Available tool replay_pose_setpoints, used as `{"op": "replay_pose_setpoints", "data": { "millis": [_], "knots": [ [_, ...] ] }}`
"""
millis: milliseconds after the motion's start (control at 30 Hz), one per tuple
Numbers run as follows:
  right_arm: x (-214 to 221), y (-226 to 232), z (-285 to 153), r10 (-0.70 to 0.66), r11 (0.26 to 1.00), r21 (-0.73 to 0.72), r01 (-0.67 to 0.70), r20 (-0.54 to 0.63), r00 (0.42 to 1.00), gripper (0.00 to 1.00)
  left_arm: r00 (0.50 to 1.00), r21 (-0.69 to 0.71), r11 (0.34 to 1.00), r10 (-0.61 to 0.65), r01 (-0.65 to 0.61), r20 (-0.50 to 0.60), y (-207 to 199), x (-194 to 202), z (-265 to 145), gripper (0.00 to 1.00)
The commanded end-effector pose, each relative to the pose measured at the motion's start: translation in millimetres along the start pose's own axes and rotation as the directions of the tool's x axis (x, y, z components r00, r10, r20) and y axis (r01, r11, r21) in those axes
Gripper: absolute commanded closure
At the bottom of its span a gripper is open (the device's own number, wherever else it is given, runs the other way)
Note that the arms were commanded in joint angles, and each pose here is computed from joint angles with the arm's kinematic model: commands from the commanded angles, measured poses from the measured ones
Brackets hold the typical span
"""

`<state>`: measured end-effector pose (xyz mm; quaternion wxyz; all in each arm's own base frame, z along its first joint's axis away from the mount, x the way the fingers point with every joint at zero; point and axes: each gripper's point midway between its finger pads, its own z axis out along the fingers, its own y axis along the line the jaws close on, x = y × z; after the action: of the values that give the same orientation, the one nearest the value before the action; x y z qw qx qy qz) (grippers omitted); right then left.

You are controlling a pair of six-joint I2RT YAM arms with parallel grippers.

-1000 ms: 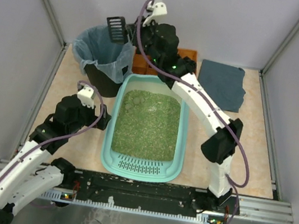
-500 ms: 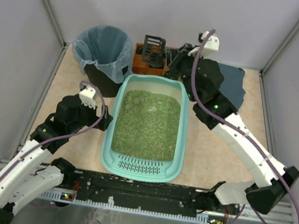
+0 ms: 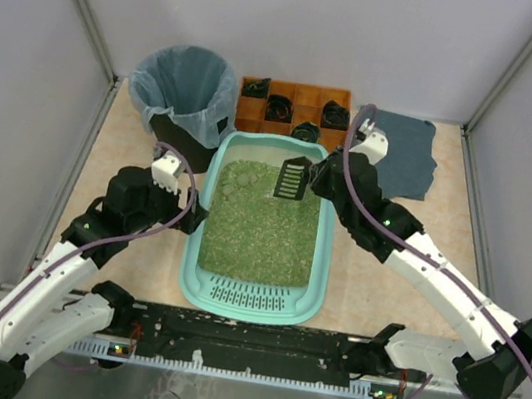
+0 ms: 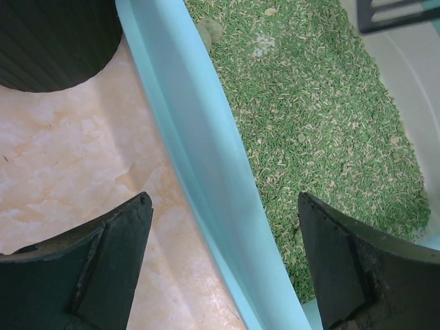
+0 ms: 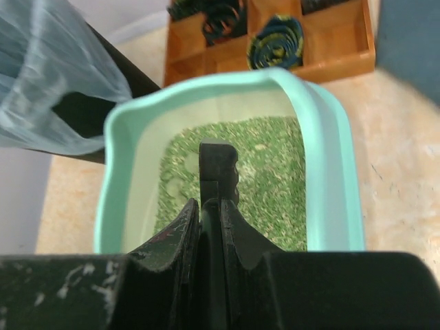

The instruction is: Clean the litter box

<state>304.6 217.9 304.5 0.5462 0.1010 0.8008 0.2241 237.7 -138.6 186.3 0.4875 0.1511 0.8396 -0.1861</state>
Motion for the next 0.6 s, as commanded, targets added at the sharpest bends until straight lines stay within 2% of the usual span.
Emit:
{"op": "replay_pose_setpoints", "data": {
  "millis": [0, 300, 567],
  "knots": [
    [20, -6, 10, 0.081, 0.995, 0.065, -0.078, -0.049, 0.995, 1.0, 0.999, 0.038, 0.999, 0.018, -0.019, 0.033, -7, -8, -1, 0.09],
    [64, -21, 37, 0.151, 0.961, 0.256, -0.103, -0.176, 0.973, 1.0, 1.0, 0.04, 0.999, 0.016, -0.017, 0.018, -7, -5, 1, 0.1],
    [103, -30, 68, 0.217, 0.938, 0.319, -0.137, -0.231, 0.948, 1.0, 1.0, 0.035, 0.999, 0.018, -0.018, 0.005, -6, -2, 4, 0.11]
  ]
}}
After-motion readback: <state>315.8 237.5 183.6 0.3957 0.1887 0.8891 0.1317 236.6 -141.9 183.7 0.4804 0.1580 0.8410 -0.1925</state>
